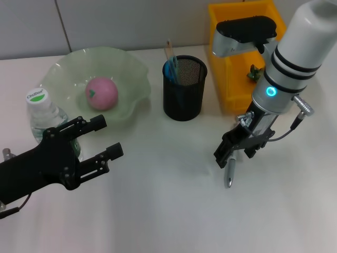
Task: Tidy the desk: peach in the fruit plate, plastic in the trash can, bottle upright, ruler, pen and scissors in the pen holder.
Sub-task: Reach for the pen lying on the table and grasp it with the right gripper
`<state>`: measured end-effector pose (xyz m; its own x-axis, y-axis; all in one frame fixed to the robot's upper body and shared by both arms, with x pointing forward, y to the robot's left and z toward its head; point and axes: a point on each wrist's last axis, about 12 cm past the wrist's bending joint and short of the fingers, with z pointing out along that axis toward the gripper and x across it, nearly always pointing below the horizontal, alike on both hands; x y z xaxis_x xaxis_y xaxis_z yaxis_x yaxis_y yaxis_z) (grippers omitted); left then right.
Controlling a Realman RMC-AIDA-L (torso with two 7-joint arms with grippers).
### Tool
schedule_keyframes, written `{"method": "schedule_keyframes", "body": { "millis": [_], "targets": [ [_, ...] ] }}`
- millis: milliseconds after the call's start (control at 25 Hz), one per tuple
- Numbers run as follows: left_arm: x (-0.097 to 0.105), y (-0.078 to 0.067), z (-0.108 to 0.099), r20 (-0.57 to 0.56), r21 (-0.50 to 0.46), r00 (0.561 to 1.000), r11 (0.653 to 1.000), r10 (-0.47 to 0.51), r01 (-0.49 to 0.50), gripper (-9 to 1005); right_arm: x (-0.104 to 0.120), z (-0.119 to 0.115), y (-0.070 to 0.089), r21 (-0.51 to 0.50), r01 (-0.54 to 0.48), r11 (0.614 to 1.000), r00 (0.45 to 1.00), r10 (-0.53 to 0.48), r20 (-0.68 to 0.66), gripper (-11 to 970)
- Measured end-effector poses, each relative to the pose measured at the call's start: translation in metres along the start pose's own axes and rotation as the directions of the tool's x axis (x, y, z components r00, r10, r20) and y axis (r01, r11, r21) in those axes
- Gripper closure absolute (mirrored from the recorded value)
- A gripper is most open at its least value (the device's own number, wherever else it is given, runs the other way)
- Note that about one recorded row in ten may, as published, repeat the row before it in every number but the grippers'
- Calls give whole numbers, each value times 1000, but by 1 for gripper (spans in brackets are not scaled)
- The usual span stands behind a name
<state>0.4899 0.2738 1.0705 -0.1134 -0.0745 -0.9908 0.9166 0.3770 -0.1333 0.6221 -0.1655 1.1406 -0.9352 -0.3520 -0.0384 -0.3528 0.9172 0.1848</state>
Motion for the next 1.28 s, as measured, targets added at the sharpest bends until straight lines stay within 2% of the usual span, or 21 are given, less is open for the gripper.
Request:
{"method": "schedule_keyframes", "body": {
  "millis": [680,1280],
  "targets": [
    [-2,-1,0,9,13,1000,1000,-1,0,284,-3,2,5,37,54,998,999,-54,2,218],
    [-1,-2,0,13,16,1000,1000,-5,5,285,-2,8,6,28,77,997,997,-77,-10,226]
  ]
}}
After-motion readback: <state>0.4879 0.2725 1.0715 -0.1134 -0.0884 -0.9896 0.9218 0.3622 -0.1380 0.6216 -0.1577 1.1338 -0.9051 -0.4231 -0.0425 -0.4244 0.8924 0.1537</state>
